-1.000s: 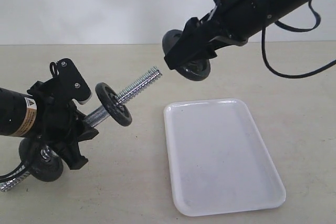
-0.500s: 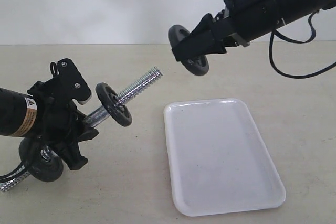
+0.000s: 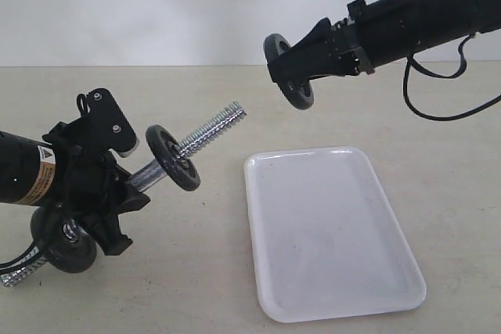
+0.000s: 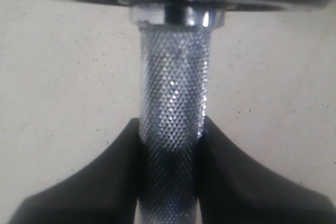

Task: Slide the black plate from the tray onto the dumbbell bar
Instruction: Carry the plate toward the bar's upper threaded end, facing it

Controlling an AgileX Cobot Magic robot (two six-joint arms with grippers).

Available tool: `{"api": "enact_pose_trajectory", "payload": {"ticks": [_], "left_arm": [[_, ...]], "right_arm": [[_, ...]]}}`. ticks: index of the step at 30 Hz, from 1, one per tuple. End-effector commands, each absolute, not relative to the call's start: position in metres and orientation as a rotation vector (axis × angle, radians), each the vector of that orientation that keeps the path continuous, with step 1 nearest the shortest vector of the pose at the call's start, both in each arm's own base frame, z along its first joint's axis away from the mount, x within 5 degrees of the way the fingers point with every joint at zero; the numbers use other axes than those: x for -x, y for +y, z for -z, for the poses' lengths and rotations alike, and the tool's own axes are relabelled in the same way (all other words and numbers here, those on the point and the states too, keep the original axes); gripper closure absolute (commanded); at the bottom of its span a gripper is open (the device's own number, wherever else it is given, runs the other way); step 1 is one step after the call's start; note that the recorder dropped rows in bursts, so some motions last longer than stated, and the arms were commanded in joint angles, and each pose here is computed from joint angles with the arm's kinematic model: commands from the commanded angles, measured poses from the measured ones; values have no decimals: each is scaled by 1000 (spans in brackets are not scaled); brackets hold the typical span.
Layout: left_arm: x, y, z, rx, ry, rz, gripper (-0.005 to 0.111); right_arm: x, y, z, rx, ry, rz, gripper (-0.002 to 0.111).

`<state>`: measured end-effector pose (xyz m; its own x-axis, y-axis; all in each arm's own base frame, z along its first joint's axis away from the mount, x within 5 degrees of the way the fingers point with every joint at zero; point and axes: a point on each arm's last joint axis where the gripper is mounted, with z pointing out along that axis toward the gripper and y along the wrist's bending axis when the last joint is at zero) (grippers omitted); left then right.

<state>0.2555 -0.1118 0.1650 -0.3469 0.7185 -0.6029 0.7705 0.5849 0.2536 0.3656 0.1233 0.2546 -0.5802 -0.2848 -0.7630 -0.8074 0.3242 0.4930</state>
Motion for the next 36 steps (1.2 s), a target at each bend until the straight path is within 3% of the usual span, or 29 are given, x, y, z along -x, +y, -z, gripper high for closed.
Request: {"api": "enact_pose_trajectory", "payload": {"ticks": [1,16,22,36], "left_arm": [[-258,-118,-188,-1134,2054,147,102],[-257,-120,-189,-1168,2031,169,102],[-258,-120,-189,-1172,2028,161,102],[-258,-119,-189,-1178,2024,147,102]], "right_arm": [[-368,124,-262,921,1974,-1283,108],[-369,129,-251,967,1986,-1279,108],[-373,139,-231,958,2018,-1333,108],[-374,142,-232,942,1999,-1348,108]]}}
